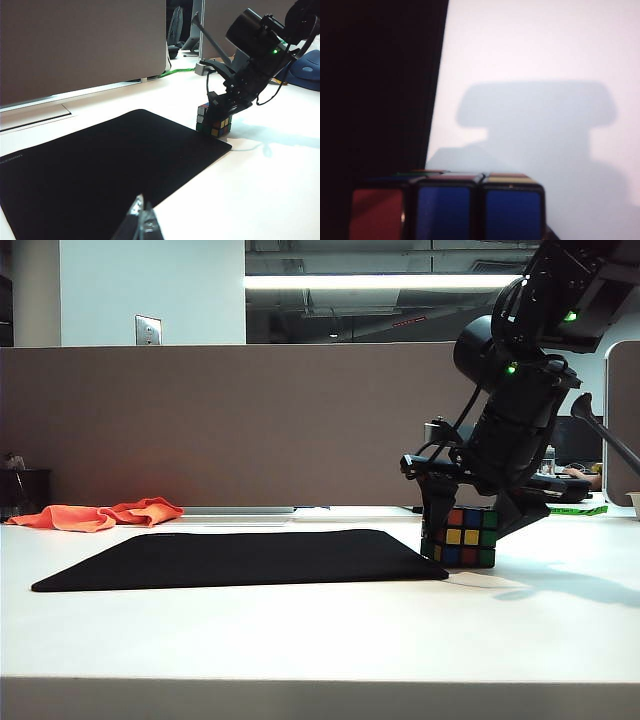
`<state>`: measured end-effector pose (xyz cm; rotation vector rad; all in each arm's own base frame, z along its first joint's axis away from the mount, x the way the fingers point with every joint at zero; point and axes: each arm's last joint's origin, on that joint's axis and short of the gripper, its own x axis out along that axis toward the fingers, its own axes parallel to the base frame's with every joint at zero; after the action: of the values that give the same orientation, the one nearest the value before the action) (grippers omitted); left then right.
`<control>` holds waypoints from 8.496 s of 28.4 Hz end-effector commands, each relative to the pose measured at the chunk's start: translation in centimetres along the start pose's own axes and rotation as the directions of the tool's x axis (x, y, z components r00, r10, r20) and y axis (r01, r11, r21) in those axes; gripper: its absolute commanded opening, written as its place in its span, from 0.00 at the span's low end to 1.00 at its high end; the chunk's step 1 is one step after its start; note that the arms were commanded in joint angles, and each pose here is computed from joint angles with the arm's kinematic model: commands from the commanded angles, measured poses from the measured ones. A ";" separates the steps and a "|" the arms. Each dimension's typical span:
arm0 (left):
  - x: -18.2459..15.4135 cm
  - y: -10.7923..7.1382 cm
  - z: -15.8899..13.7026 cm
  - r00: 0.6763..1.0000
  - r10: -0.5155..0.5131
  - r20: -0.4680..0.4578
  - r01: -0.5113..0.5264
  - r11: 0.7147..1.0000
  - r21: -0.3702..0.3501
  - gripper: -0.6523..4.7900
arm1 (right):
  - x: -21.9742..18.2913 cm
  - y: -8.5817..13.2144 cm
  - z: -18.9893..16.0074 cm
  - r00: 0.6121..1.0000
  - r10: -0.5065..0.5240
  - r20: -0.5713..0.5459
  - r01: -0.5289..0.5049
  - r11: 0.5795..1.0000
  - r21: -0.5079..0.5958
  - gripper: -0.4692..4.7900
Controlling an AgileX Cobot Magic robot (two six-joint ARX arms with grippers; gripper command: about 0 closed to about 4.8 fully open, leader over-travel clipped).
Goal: Pick up the cube on the right side of the mouse pad, then place it in the center of the mouse pad.
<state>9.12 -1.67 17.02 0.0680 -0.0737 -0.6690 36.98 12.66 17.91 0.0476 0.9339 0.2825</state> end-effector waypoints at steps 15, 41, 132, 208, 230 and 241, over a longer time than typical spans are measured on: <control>0.0 0.0 0.2 1.000 -0.003 0.007 0.003 1.000 0.002 0.11 | -2.6 4.2 4.7 0.977 0.133 0.164 -0.123 0.990 -0.074 0.70; 0.0 0.1 0.2 1.000 0.016 0.006 -0.016 1.000 0.002 0.11 | 0.9 19.6 5.9 0.956 0.236 0.176 -0.204 0.962 -0.179 0.70; -0.1 0.5 0.1 0.985 0.173 -0.002 -0.173 0.982 -0.083 0.11 | -14.6 2.4 19.8 0.908 -0.108 0.406 0.156 0.984 -0.087 0.09; -0.1 0.5 0.1 0.985 0.173 -0.005 -0.172 0.981 -0.087 0.11 | -23.4 -3.0 0.2 0.609 -0.151 0.779 0.236 0.972 0.005 0.09; 0.0 0.5 0.1 0.985 0.172 -0.005 -0.171 0.981 -0.088 0.11 | -24.1 -4.1 -16.0 0.544 -0.171 0.821 0.236 0.971 0.045 0.09; 0.0 0.5 0.1 0.985 0.172 -0.005 -0.171 0.981 -0.088 0.11 | -21.5 -4.9 -20.7 0.480 -0.231 0.846 0.270 0.957 0.109 0.09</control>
<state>9.41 -1.24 16.96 -0.0249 -0.0410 -0.4944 9.62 0.74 21.72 0.0069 -0.0657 -0.0164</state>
